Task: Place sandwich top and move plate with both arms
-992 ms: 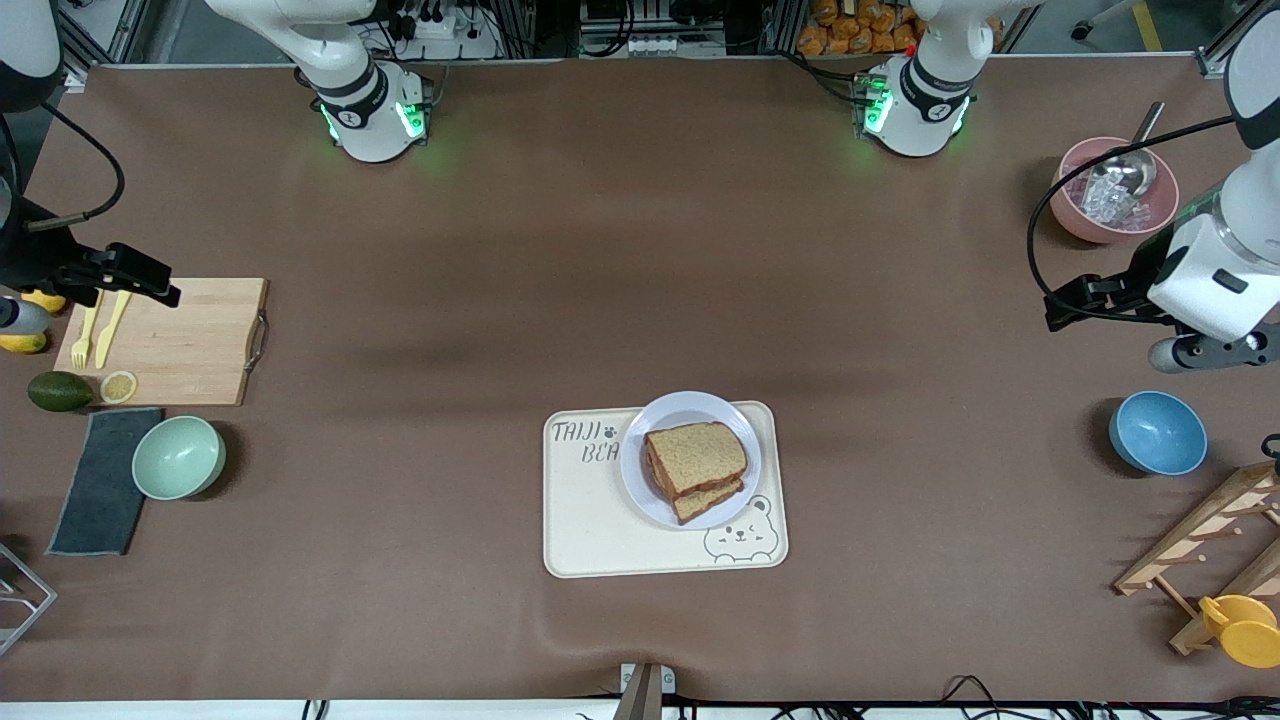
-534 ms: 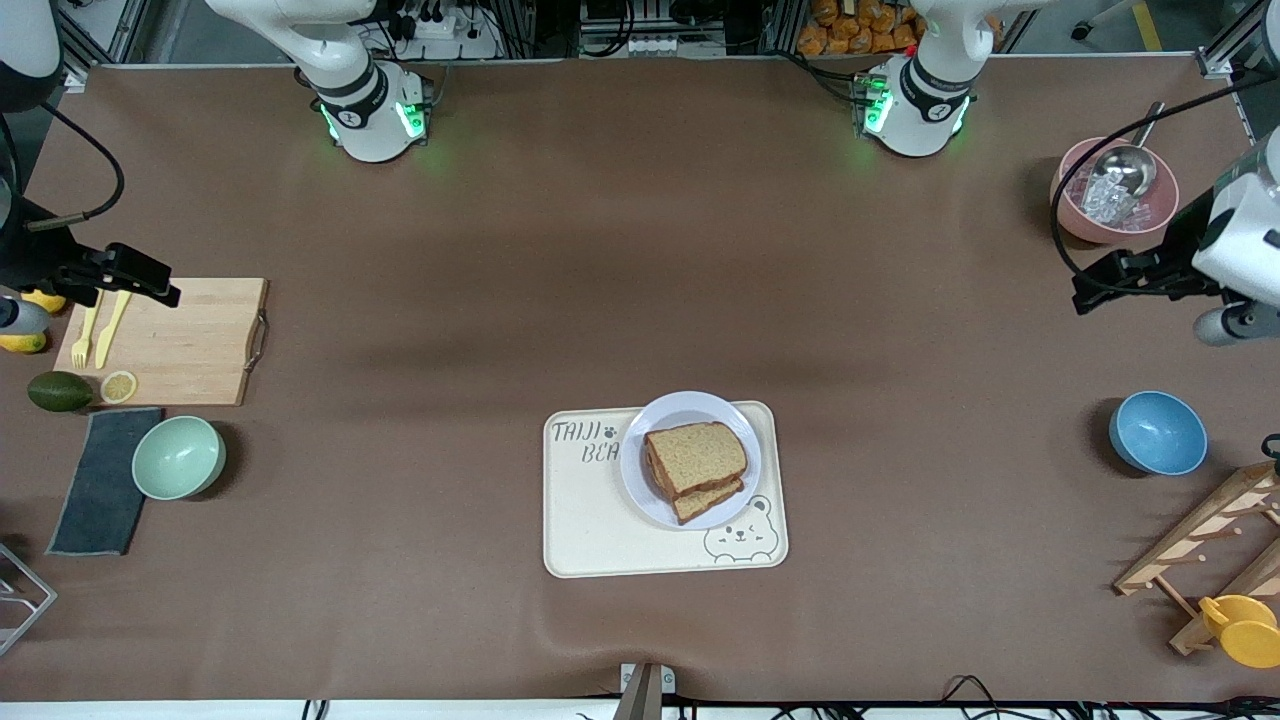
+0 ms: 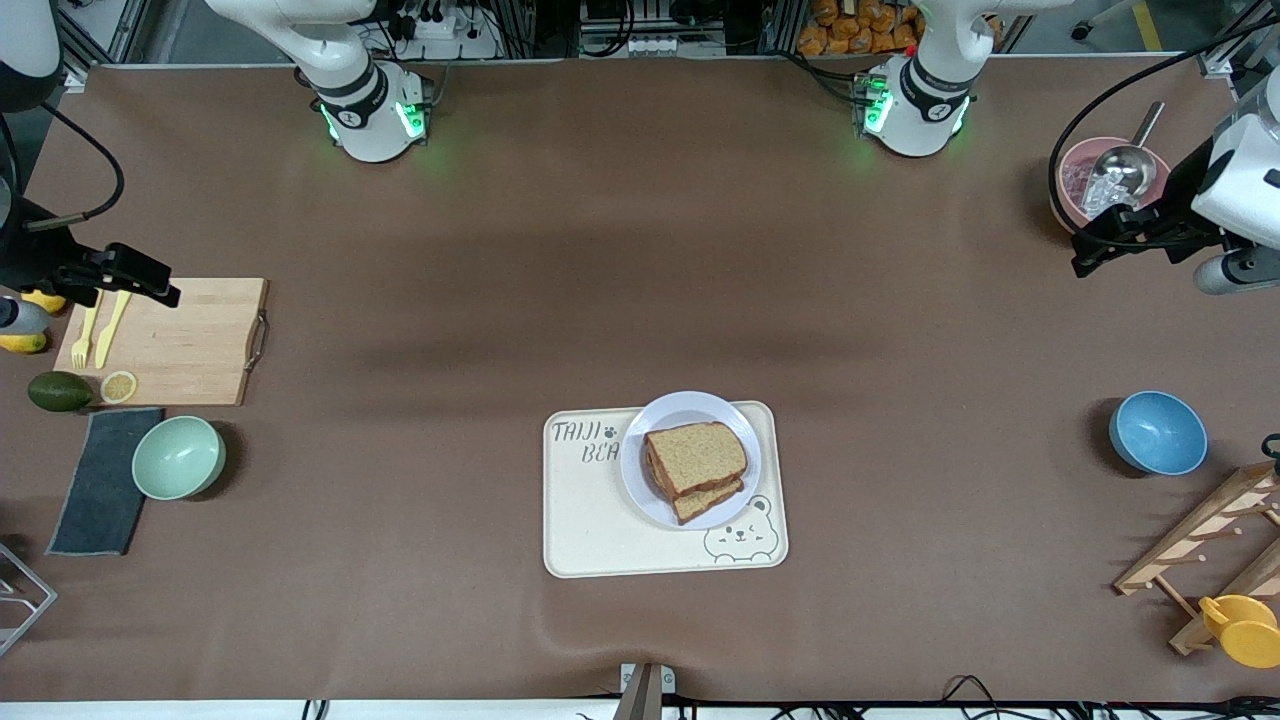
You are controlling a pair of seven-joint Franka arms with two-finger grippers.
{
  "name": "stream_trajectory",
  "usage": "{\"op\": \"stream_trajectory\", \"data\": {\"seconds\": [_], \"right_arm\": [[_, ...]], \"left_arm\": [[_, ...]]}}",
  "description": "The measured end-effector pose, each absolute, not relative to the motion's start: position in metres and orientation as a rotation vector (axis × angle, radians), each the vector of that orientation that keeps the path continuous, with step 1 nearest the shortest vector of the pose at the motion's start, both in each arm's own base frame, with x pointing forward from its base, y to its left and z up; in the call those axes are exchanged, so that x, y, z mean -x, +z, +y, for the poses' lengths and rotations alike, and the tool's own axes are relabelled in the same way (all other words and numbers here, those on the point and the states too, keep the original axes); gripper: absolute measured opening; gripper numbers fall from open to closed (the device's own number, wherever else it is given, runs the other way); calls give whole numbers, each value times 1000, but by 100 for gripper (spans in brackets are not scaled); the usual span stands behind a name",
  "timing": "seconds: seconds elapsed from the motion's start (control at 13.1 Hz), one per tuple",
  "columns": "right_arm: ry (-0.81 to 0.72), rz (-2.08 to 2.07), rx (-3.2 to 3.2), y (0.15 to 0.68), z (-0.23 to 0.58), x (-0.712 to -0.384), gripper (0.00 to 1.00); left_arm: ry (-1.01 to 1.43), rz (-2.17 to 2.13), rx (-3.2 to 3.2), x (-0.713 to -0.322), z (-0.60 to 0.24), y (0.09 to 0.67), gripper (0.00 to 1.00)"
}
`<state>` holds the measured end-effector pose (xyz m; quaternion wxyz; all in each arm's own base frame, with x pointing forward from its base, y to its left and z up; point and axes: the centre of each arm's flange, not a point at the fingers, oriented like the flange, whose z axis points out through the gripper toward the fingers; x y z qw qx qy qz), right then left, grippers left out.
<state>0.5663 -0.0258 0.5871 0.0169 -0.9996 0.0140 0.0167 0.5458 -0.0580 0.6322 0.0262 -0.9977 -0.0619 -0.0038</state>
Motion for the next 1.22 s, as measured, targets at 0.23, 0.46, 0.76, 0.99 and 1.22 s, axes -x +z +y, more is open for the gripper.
{"op": "stream_trajectory", "data": {"seconds": [0.23,0.46,0.76,0.99,1.22], "right_arm": [[52,43,3107,587,-26,-566,100],[52,43,3107,587,-26,-566,100],[52,43,3107,587,-26,-566,100],[52,43,3107,587,-26,-566,100],[52,43,3107,587,-26,-566,100]], "left_arm": [[-33,-194,3085,-537,-54,632,100],[-52,-194,3087,-538,-54,635,100],[-52,-196,3086,-538,-53,635,100],[-49,-197,3086,-537,-53,635,100],[-33,-199,3084,-536,-52,634,100]]}}
